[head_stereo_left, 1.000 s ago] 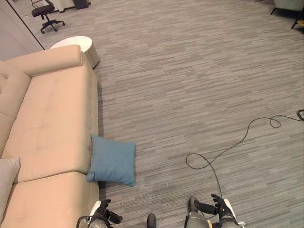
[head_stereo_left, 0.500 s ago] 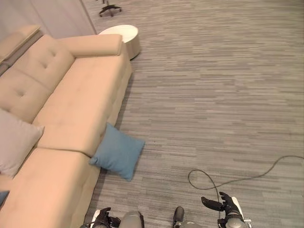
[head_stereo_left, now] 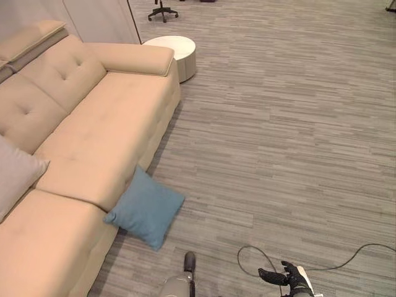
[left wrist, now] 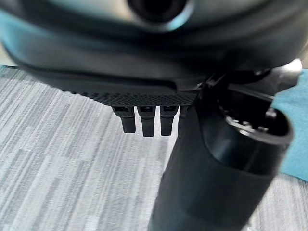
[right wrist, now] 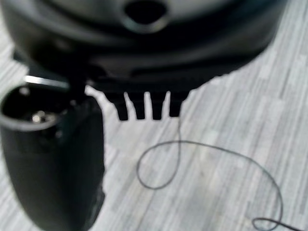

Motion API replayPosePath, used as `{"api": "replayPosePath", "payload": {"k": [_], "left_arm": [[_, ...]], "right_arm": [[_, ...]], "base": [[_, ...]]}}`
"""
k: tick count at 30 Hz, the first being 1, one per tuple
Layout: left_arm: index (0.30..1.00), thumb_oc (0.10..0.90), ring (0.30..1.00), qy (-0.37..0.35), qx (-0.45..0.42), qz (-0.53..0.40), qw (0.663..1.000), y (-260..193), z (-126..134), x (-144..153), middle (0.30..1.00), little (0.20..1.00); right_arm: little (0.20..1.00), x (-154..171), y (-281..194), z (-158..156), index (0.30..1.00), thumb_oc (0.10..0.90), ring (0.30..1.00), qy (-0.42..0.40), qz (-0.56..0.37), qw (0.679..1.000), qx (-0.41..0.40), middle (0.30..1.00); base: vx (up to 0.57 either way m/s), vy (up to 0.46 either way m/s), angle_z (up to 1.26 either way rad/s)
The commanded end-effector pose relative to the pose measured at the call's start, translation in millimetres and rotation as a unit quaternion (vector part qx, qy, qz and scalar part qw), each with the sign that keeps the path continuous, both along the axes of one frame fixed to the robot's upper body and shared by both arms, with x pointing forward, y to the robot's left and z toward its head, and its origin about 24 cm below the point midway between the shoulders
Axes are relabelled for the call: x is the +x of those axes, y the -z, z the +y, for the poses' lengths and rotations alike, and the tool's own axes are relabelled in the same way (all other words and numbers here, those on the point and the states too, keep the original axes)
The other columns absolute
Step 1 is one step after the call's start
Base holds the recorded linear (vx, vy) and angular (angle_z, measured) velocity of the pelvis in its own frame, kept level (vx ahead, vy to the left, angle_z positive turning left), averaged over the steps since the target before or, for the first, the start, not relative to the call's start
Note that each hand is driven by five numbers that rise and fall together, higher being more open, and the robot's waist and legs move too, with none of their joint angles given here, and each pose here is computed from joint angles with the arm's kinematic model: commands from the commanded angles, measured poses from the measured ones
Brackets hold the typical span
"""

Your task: Pick up all the scattered cushions and arrange them neatly on the sofa.

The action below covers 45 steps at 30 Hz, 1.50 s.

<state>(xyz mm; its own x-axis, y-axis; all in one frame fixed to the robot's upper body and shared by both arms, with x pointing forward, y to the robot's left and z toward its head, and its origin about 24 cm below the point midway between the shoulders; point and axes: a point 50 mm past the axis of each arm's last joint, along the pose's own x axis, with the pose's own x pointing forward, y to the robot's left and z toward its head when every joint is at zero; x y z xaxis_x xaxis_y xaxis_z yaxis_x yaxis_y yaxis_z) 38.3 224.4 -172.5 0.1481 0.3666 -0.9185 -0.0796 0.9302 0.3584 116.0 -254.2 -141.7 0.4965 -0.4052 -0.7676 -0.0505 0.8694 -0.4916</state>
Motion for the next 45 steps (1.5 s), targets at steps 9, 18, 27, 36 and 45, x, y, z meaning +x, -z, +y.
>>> {"api": "replayPosePath", "payload": {"k": [9, 18, 27, 36, 45], "left_arm": [[0.9, 0.8, 0.9, 0.015, 0.029, -0.101, 0.994, -16, 22, 59, 0.9, 0.9], [0.9, 0.8, 0.9, -0.042, -0.002, -0.078, 0.996, -8, 11, 42, 0.9, 0.9], [0.9, 0.8, 0.9, -0.049, -0.022, -0.141, 0.989, -15, 5, 71, 0.9, 0.9], [0.9, 0.8, 0.9, -0.08, -0.015, -0.114, 0.99, -12, 19, 48, 0.9, 0.9], [0.9, 0.8, 0.9, -0.097, -0.006, -0.054, 0.994, -8, 29, 17, 0.9, 0.9]], "right_arm": [[0.9, 23, -13, 3, 0.9, 0.8, 0.9, -0.003, -0.07, 0.997, 0.013, 0.9], [0.9, 2, -1, 3, 0.9, 0.8, 0.9, 0.014, -0.024, 0.999, 0.021, 0.9], [0.9, 25, -18, -11, 0.9, 0.8, 0.9, -0.014, -0.073, 0.997, -0.019, 0.9], [0.9, 39, -27, -8, 0.9, 0.8, 0.9, -0.042, -0.098, 0.994, -0.027, 0.9], [0.9, 25, -10, 17, 0.9, 0.8, 0.9, -0.046, -0.061, 0.997, 0.021, 0.9]], "base": [[0.31, -0.037, 0.65], [0.38, -0.273, 0.74], [0.13, -0.274, 1.0], [0.24, -0.016, 0.53], [0.28, 0.22, 0.04]]}}
